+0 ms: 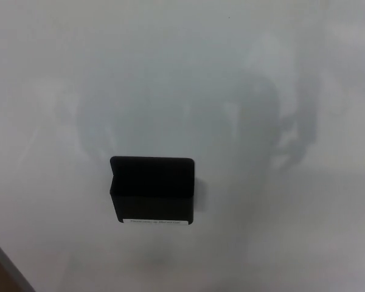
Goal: A magnetic marker holder is on the left hand side of the white board, the robot put the index and middle finger into the opening of the container and pull off the magnetic holder and hand it to a human on the left hand side.
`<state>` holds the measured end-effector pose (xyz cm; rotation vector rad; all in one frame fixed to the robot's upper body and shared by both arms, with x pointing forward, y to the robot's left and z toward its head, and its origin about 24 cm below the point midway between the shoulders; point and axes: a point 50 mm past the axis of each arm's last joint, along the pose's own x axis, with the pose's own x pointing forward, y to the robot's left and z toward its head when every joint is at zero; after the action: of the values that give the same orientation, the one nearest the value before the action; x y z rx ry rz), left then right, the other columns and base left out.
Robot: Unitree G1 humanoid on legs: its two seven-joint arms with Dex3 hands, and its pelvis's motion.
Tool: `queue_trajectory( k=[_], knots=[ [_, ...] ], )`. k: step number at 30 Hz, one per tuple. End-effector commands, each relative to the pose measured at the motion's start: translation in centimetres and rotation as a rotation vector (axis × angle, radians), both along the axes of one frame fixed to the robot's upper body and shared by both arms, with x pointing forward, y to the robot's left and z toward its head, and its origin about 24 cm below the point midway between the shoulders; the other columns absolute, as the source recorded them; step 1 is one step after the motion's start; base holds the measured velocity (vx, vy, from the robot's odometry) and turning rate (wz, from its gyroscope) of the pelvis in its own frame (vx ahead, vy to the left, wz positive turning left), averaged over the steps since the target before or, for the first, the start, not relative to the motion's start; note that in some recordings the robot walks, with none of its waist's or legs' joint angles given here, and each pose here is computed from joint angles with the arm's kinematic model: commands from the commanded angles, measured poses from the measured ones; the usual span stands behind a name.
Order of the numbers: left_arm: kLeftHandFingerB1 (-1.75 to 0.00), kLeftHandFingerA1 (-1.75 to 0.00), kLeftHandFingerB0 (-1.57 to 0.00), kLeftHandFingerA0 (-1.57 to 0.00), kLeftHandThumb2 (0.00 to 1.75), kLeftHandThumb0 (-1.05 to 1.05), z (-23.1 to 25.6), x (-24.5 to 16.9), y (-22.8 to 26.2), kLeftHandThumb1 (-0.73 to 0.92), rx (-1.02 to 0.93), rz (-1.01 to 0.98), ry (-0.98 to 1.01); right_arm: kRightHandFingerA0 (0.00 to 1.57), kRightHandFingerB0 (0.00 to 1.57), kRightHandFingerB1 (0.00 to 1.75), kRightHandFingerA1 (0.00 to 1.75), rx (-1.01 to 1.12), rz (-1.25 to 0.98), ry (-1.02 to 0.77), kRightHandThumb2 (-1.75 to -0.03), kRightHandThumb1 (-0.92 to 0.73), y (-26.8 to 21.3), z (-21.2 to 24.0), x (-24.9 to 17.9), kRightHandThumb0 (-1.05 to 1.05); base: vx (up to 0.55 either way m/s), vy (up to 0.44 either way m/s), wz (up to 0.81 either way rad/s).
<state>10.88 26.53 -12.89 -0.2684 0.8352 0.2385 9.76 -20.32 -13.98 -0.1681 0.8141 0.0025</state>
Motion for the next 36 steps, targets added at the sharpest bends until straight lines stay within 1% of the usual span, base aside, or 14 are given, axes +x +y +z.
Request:
queue_trajectory(
  k=[1, 5, 6, 7, 8, 15, 18, 19, 26, 31, 32, 34, 35, 36],
  knots=[
    [-0.37, -0.40, -0.53, -0.57, 0.57, -0.23, 4.4, 1.4, 0.4, 0.54, 0.060, -0.074, -0.442, 0.94, 0.40, 0.34, 0.49, 0.140, 0.006, -0.339, -0.61, -0.66, 1.9, 2.2, 1.6, -0.38, 0.00, 0.000, 0.00],
    [-0.36, -0.38, -0.50, -0.57, 0.56, -0.35, 8.5, 2.8, -0.4, 0.52, 0.277, -0.290, -0.607, 0.95, 0.41, 0.34, 0.49, 0.154, -0.007, -0.342, -0.61, -0.65, 1.9, 2.1, 1.6, -0.38, 0.00, 0.000, 0.00],
    [-0.43, -0.46, -0.42, -0.48, 0.69, -0.44, 11.0, 3.8, -0.7, 0.44, 0.353, -0.373, -0.710, 0.95, 0.40, 0.34, 0.49, 0.150, -0.003, -0.346, -0.61, -0.64, 1.9, 2.2, 1.6, -0.40, 0.00, 0.000, 0.00],
    [-0.43, -0.46, -0.42, -0.48, 0.69, -0.44, 11.6, 4.0, -0.8, 0.44, 0.369, -0.393, -0.737, 0.95, 0.40, 0.34, 0.49, 0.148, -0.002, -0.348, -0.61, -0.64, 1.9, 2.2, 1.6, -0.40, 0.00, 0.000, 0.00],
    [-0.34, -0.37, -0.42, -0.49, 0.56, -0.29, 14.3, 5.1, -1.1, 0.51, 0.392, -0.468, -0.838, 0.95, 0.40, 0.34, 0.50, 0.142, 0.005, -0.354, -0.60, -0.63, 1.9, 2.2, 1.7, -0.41, 0.00, 0.000, 0.00],
    [-0.36, -0.37, -0.45, -0.50, 0.55, -0.32, 22.6, 7.8, -2.6, 0.48, 0.570, -0.707, -1.085, 0.93, 0.38, 0.34, 0.49, 0.138, 0.018, -0.363, -0.60, -0.64, 2.0, 2.2, 1.9, -0.42, 0.00, 0.000, 0.00],
    [-0.37, -0.37, -0.49, -0.54, 0.54, -0.32, 24.1, 8.5, -3.2, 0.46, 0.599, -0.759, -1.132, 0.93, 0.38, 0.34, 0.49, 0.136, 0.020, -0.364, -0.61, -0.64, 2.0, 2.2, 1.9, -0.41, 0.00, 0.000, 0.00],
    [-0.48, -0.50, -0.49, -0.53, 0.68, -0.41, 25.4, 9.0, -3.7, 0.38, 0.638, -0.801, -1.161, 0.94, 0.38, 0.34, 0.49, 0.137, 0.020, -0.362, -0.61, -0.64, 2.0, 2.2, 1.9, -0.41, 0.00, 0.000, 0.00],
    [-0.55, -0.59, -0.52, -0.59, 0.67, -0.40, 28.0, 10.0, -5.1, 0.36, 0.750, -0.919, -1.203, 0.92, 0.37, 0.33, 0.49, 0.117, 0.033, -0.361, -0.60, -0.63, 2.1, 2.1, 1.5, -0.42, 0.00, 0.000, 0.00],
    [-0.57, -0.61, -0.54, -0.66, 0.66, -0.41, 29.3, 10.6, -6.2, 0.35, 0.785, -1.019, -1.209, 0.85, 0.35, 0.34, 0.52, -0.090, 0.060, -0.441, -0.61, -0.65, 2.3, 2.7, 0.8, -0.43, 0.00, 0.000, 0.00],
    [-0.57, -0.59, -0.53, -0.65, 0.65, -0.41, 29.4, 10.8, -6.4, 0.35, 0.788, -1.032, -1.212, 0.78, 0.28, 0.45, 0.63, -0.106, 0.058, -0.445, -0.81, -0.55, 2.2, 2.7, 0.7, -0.51, 0.00, 0.000, 0.00],
    [-0.57, -0.59, -0.53, -0.65, 0.65, -0.41, 29.6, 11.1, -6.6, 0.35, 0.794, -1.052, -1.212, 0.78, 0.28, 0.45, 0.63, -0.127, 0.054, -0.449, -0.81, -0.55, 2.1, 2.7, 0.7, -0.51, 0.00, 0.000, 0.00],
    [-0.57, -0.59, -0.52, -0.65, 0.65, -0.41, 29.8, 11.3, -6.8, 0.35, 0.806, -1.071, -1.210, 0.82, 0.33, 0.34, 0.55, -0.140, 0.051, -0.448, -0.60, -0.68, 1.9, 2.7, 0.8, -0.43, 0.00, 0.000, 0.00],
    [-0.58, -0.60, -0.53, -0.65, 0.65, -0.42, 29.9, 11.5, -6.9, 0.35, 0.814, -1.082, -1.210, 0.81, 0.32, 0.33, 0.55, -0.145, 0.048, -0.447, -0.60, -0.68, 1.9, 2.7, 0.9, -0.42, 0.00, 0.000, 0.00]
  ],
)
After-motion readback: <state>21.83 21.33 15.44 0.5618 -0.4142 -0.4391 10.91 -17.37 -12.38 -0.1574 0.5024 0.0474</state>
